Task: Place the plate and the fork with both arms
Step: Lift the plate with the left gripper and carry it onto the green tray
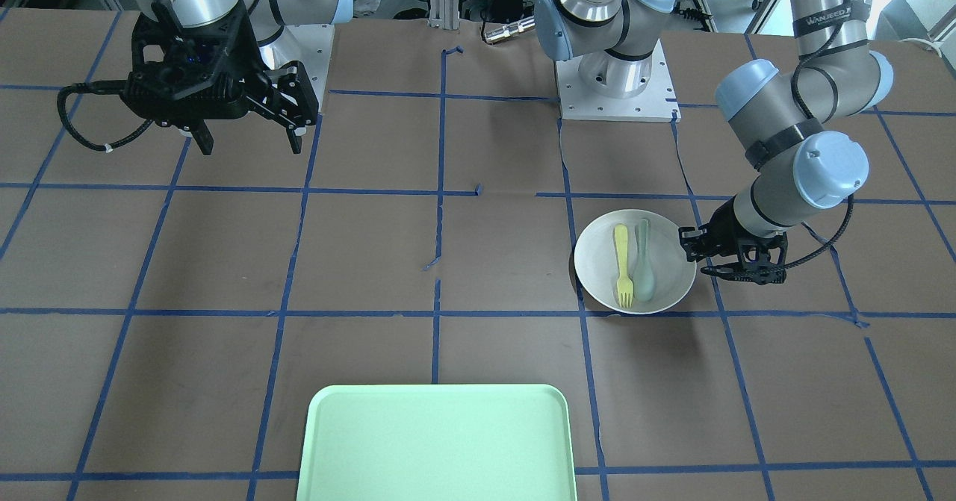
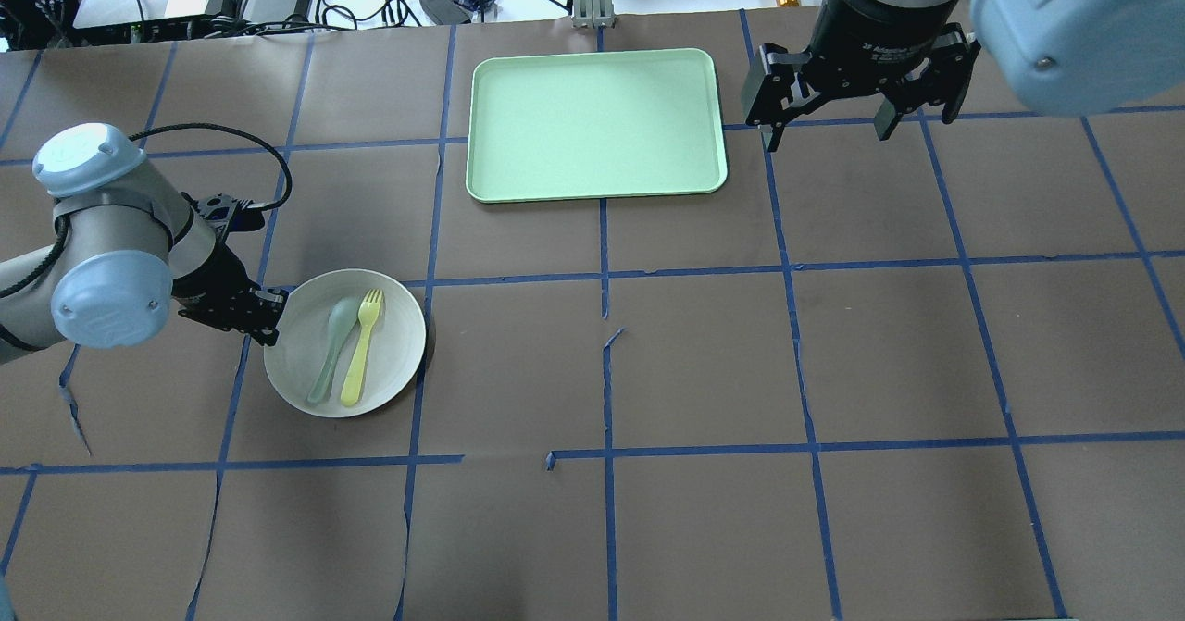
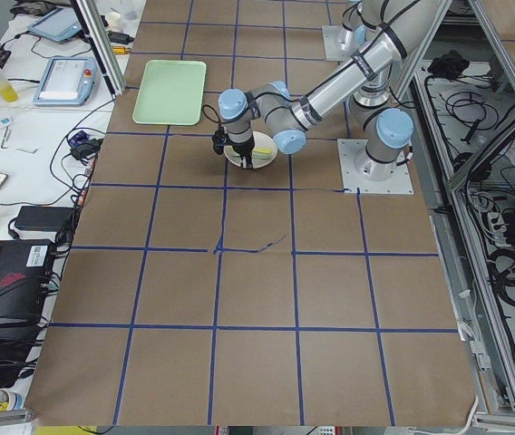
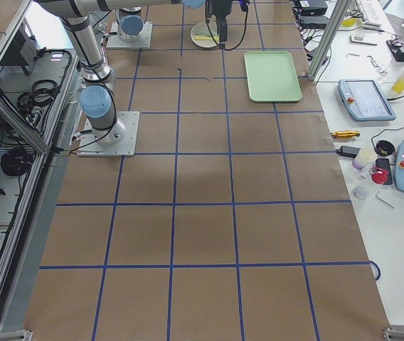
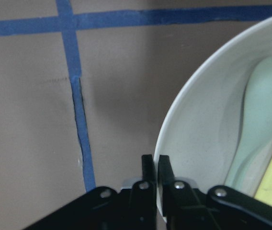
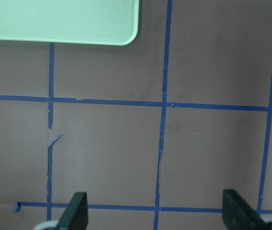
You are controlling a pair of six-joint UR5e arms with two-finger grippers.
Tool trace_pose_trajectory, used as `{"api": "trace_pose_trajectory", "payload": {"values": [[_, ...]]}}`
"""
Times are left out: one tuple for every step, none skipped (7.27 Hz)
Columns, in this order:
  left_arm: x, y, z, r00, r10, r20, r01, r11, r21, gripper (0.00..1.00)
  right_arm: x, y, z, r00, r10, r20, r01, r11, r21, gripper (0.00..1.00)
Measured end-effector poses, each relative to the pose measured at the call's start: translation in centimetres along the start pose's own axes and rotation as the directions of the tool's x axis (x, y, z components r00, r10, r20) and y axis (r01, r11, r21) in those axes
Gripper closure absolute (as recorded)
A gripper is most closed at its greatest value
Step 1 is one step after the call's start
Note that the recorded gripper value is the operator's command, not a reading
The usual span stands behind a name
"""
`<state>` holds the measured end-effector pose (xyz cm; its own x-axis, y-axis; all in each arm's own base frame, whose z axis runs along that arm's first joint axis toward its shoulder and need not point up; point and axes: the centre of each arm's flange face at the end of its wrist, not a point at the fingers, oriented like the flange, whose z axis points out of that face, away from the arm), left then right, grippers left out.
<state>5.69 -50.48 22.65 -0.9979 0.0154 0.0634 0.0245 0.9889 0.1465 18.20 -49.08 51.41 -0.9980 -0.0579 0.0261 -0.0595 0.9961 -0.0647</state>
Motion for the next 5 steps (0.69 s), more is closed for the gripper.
{"api": "trace_pose_trajectory", "payload": {"values": [[0.0, -0.9, -1.4, 1.000, -0.002, -0.029, 0.003, 1.000, 0.005, 1.00, 0.0, 0.0, 0.0, 1.000, 0.000, 0.000, 0.000, 1.000, 0.000, 0.00], [0.0, -1.8, -2.7, 0.998, -0.007, -0.065, 0.008, 1.000, 0.013, 1.00, 0.0, 0.0, 0.0, 1.000, 0.000, 0.001, 0.000, 1.000, 0.000, 0.00], [0.2, -2.5, -3.4, 0.995, -0.013, -0.097, 0.015, 1.000, 0.020, 1.00, 0.0, 0.0, 0.0, 1.000, 0.000, 0.001, 0.000, 1.000, 0.000, 0.00], [0.4, -3.5, -3.7, 0.993, -0.018, -0.120, 0.021, 0.999, 0.028, 1.00, 0.0, 0.0, 0.0, 1.000, 0.000, 0.000, 0.000, 1.000, 0.000, 0.00], [0.8, -5.1, -4.1, 0.991, -0.010, -0.136, 0.015, 0.999, 0.030, 1.00, 0.0, 0.0, 0.0, 1.000, 0.000, 0.000, 0.000, 1.000, 0.000, 0.00]]}}
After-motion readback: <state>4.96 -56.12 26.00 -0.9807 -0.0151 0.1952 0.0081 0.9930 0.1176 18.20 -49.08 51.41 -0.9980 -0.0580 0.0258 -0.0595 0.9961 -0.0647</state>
